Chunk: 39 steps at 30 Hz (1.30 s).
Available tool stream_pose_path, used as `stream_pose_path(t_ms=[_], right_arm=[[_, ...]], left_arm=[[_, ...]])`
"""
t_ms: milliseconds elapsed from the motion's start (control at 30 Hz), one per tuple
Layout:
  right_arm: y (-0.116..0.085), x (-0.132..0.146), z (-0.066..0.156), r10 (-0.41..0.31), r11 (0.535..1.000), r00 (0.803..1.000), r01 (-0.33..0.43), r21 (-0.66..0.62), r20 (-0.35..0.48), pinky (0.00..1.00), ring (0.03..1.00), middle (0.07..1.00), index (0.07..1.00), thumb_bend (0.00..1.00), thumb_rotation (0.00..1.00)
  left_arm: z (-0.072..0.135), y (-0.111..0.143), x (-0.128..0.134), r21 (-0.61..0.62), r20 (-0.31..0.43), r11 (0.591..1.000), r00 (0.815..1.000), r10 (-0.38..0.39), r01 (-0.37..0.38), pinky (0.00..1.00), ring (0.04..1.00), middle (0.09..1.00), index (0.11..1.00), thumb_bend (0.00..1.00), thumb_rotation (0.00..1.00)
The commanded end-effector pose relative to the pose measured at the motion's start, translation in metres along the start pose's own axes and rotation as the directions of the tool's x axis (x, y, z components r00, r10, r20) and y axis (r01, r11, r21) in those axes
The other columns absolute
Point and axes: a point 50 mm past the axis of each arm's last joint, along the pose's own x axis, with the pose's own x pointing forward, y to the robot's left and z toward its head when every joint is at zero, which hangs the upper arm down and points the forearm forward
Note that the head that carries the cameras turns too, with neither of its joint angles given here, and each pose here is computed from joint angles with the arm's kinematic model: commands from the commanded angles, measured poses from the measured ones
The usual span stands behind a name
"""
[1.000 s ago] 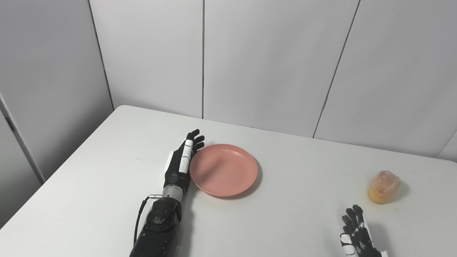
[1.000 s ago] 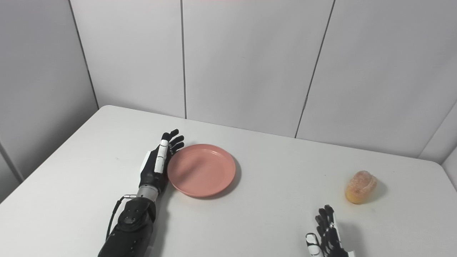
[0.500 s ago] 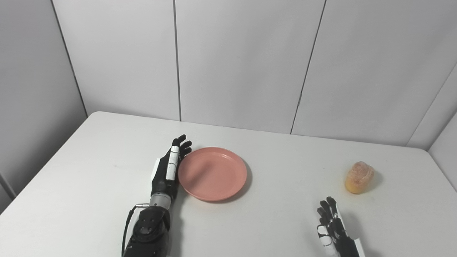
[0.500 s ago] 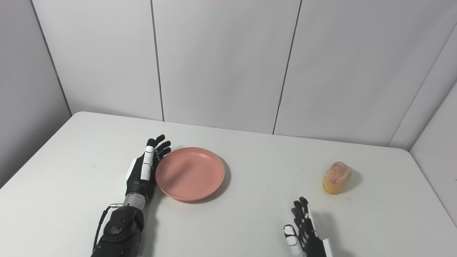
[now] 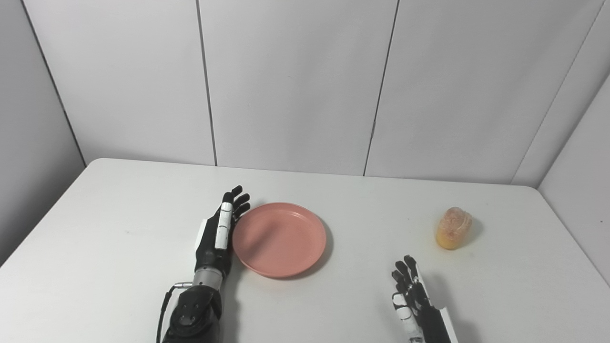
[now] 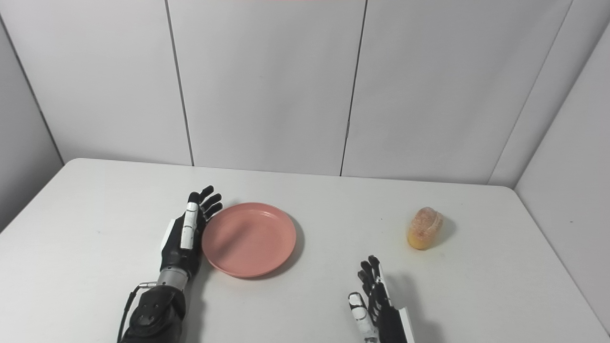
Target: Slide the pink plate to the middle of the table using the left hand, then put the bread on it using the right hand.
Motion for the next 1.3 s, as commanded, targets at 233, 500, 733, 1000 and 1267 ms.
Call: stream_pose_path(t_ms=[233,500,733,1000,1267], right_arm=[[0.009,0.008,0.005,0.006,1.000,0.998,-0.006,0.012,0.057,1.00,0.966,0.970,1.000,0.60,0.83],[0.015,0.011,0.003,0.008,1.000,0.998,-0.009,0.015,0.054,1.00,0.972,0.972,1.000,0.59,0.83],[0.016,0.013,0.001,0.008,1.000,0.998,-0.009,0.013,0.055,1.00,0.975,0.973,1.000,0.61,0.83],[0.015,0.014,0.001,0.008,1.000,0.998,-0.008,0.010,0.059,1.00,0.973,0.976,1.000,0.60,0.82],[0.006,0.022,0.010,-0.019,0.996,0.995,0.028,-0.079,0.100,1.00,0.953,0.967,1.000,0.62,0.84]], left_arm=[[0.001,-0.036,0.006,-0.015,0.017,0.997,0.997,-0.081,0.082,0.88,0.891,0.886,0.876,0.79,1.00],[-0.001,-0.048,0.005,0.005,0.017,0.995,0.995,-0.102,0.102,0.88,0.884,0.882,0.877,0.79,1.00],[-0.003,-0.054,0.007,0.019,0.034,0.995,0.995,-0.096,0.096,0.86,0.861,0.863,0.853,0.78,1.00],[-0.002,-0.061,0.008,0.032,0.037,0.995,0.995,-0.092,0.091,0.86,0.858,0.862,0.846,0.76,1.00],[-0.004,-0.058,0.010,0.023,0.028,0.996,0.995,-0.092,0.091,0.86,0.870,0.870,0.854,0.75,1.00]])
